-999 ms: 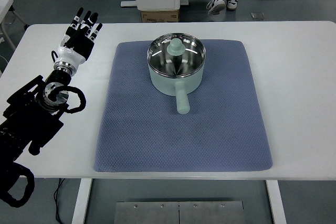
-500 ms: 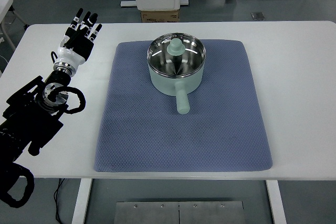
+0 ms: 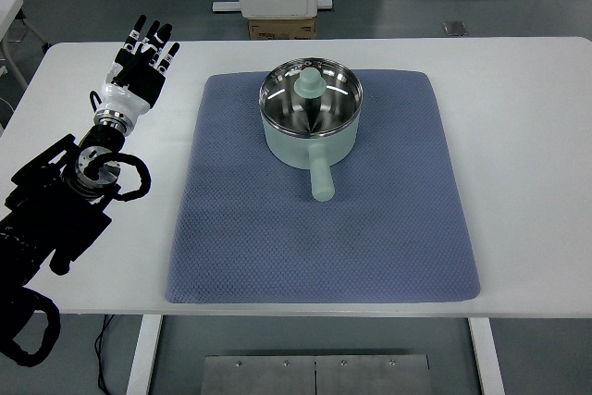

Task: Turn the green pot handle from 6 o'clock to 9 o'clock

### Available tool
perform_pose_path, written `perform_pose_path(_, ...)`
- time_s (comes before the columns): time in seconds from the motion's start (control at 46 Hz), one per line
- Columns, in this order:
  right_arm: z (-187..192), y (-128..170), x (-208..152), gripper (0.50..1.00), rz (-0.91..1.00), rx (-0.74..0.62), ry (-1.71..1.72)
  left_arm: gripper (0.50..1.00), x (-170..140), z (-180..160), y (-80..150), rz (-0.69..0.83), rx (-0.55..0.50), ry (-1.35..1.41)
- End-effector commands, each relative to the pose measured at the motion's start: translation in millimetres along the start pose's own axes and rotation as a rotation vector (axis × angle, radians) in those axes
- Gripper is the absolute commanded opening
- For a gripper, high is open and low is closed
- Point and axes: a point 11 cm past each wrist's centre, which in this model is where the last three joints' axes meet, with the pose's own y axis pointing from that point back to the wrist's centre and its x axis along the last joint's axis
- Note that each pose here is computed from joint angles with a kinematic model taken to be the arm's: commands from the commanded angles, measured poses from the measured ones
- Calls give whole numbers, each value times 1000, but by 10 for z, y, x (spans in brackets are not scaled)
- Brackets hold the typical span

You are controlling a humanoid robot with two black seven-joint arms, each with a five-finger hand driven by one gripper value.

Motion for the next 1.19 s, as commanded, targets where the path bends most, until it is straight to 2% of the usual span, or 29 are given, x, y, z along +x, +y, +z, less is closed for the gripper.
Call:
perform_pose_path(0.0,-3,0,0,1000,0,1,0,1000,-5,3,-3,-1,-1,0)
perform_pose_path(1.173,6,0,0,1000,0,-1,0,1000,83,12,40,15,2,-10)
